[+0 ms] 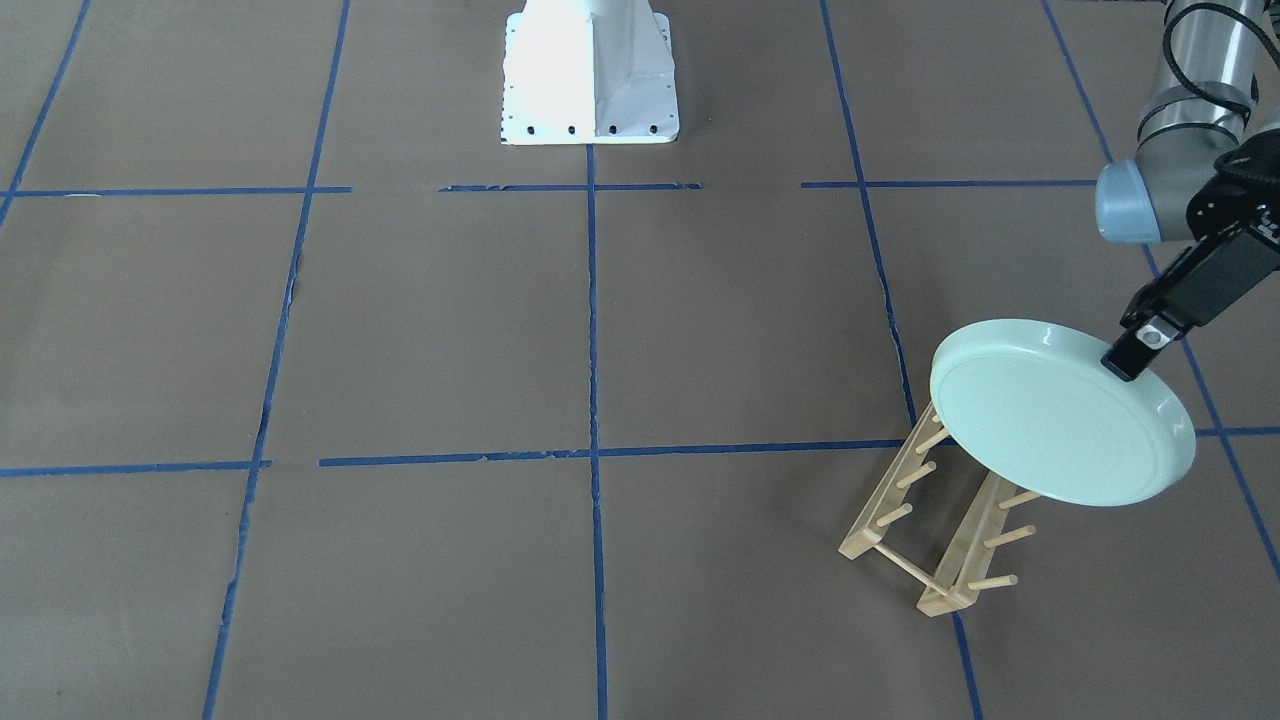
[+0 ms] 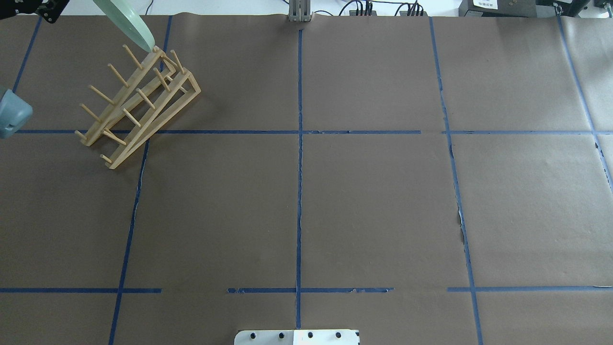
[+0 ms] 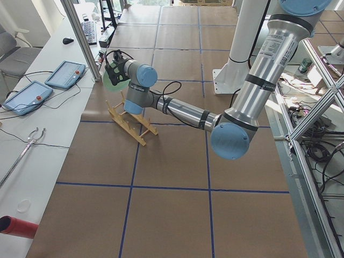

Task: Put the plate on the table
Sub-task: 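Lift the green plate up out of the wooden rack with the left gripper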

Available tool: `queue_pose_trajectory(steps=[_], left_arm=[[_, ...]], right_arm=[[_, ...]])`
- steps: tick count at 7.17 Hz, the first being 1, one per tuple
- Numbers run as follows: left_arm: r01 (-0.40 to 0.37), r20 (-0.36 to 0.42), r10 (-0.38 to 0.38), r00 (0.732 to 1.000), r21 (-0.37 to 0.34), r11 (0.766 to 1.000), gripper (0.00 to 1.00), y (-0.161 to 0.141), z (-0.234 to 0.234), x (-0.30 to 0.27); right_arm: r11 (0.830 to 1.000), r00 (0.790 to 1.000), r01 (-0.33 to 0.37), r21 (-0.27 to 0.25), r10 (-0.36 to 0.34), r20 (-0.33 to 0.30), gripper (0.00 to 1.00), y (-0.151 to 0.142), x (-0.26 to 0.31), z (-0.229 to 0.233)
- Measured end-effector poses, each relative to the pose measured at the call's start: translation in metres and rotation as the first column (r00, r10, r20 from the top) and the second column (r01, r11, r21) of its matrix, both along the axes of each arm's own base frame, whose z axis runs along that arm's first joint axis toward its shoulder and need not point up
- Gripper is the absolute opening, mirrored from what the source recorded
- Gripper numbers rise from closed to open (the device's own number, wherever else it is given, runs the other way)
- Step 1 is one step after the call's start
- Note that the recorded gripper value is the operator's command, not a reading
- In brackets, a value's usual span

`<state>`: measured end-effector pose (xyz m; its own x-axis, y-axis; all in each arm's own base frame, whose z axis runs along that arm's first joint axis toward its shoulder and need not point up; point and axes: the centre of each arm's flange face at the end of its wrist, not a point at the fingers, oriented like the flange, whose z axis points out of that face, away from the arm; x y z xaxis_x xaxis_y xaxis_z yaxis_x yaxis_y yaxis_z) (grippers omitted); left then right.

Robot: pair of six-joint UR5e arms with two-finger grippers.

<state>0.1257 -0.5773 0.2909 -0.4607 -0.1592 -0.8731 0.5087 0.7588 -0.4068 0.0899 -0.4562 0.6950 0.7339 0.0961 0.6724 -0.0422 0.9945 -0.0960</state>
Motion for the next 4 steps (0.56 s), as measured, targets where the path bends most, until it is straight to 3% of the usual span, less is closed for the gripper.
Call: queue_pose_trajectory(steps=[2, 4], left_arm=[[-0.003, 0.161, -0.006, 0.987, 0.050, 0.999, 0.00, 0.019, -0.056, -0.006], [-0.008, 0.299, -0.017, 0.954, 0.081, 0.997, 0.00, 0.033, -0.095, -0.008]], right_arm=[[1.000, 1.000, 0.000, 0.000, 0.000, 0.000, 1.00, 0.000, 0.000, 0.000], [1.000, 1.000, 0.000, 0.000, 0.000, 0.000, 1.00, 0.000, 0.000, 0.000]])
